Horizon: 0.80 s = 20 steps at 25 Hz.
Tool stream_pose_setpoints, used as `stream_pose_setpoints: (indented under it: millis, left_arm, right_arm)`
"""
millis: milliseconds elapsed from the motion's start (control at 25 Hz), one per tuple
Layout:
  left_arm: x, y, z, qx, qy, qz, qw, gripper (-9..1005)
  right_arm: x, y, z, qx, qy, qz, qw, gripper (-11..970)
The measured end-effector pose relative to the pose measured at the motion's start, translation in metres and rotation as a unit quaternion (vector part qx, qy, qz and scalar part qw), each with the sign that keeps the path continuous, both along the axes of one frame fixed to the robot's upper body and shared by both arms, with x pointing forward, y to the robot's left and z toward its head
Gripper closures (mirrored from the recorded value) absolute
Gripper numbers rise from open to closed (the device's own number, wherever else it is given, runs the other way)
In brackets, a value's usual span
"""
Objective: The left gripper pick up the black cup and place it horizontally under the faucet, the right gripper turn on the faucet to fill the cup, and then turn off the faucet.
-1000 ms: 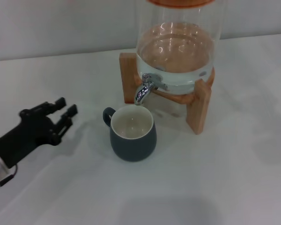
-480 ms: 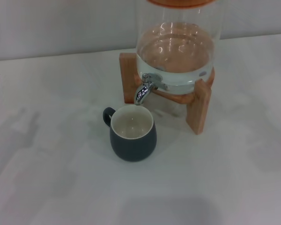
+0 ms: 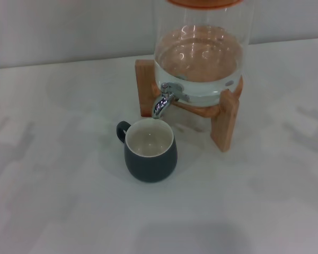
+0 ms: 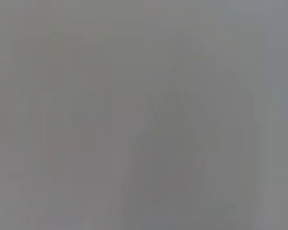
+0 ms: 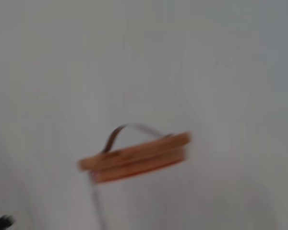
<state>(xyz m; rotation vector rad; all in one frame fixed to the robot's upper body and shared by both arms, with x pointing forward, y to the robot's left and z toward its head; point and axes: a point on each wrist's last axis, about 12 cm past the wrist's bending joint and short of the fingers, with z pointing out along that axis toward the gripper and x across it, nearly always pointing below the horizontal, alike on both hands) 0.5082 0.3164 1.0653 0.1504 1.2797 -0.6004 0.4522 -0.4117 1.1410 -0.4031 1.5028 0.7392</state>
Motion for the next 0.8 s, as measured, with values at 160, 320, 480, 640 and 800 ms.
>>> stream_pose_setpoints:
  millis: [160, 320, 480, 640, 800]
  left_arm:
    - [-0.001, 0.001, -0.001, -0.009, 0.001, 0.008, 1.0, 359]
    - [-0.001, 0.004, -0.002, -0.029, 0.013, 0.014, 0.999, 248]
    - [-0.001, 0.005, -0.002, -0.028, 0.014, 0.014, 0.999, 139]
    - [-0.001, 0.007, -0.002, -0.027, 0.013, 0.019, 0.999, 103]
    - [-0.001, 0.008, -0.002, -0.027, 0.017, 0.023, 0.999, 103]
  right_arm:
    - [0.007, 0.017, -0.002, -0.027, 0.016, 0.048, 0.998, 204]
    - [0.012, 0.036, -0.005, -0.046, 0.033, 0.102, 0.993, 204]
    - [0.017, 0.059, -0.006, -0.051, 0.038, 0.156, 0.986, 205]
    - [0.024, 0.081, -0.005, -0.052, 0.039, 0.196, 0.978, 205]
    - [0.032, 0.1, -0.002, -0.057, 0.034, 0.213, 0.975, 206]
